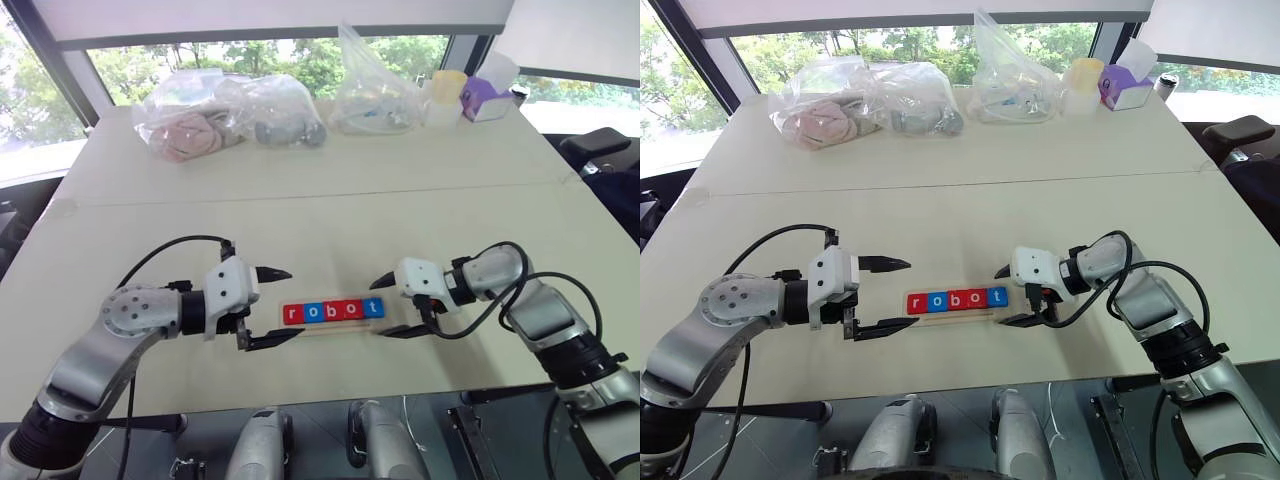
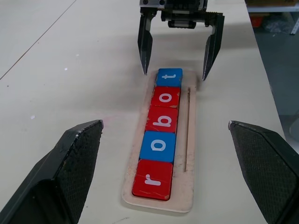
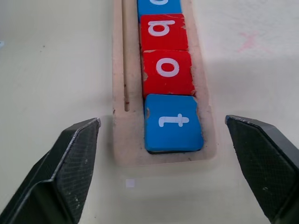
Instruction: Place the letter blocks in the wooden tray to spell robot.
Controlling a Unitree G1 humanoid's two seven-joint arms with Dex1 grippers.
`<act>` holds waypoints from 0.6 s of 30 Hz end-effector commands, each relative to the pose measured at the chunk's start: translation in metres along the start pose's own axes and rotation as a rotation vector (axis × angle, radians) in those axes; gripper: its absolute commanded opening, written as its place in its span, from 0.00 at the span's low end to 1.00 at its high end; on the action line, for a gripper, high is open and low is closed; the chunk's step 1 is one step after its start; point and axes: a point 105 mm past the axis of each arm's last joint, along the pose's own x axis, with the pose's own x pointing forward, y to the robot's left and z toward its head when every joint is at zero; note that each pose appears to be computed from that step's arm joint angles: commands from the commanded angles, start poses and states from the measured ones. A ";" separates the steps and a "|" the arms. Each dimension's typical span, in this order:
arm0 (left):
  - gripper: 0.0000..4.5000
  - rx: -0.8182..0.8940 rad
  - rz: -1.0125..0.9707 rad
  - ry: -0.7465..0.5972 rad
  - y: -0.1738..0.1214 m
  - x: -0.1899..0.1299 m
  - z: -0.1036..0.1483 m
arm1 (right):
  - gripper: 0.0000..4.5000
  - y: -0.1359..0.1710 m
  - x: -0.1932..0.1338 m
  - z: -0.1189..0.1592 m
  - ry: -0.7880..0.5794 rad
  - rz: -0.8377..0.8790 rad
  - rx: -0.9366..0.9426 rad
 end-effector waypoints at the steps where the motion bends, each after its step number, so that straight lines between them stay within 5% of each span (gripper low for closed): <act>1: 1.00 0.037 0.008 -0.021 0.000 -0.003 0.010 | 0.99 -0.012 -0.015 0.016 -0.036 -0.068 -0.028; 8: 1.00 0.028 0.008 -0.020 -0.002 -0.004 0.008 | 0.99 -0.019 -0.033 0.021 -0.071 -0.203 0.020; 18: 1.00 0.038 -0.006 -0.027 0.001 -0.001 0.010 | 0.99 -0.001 -0.023 0.007 -0.038 -0.162 0.065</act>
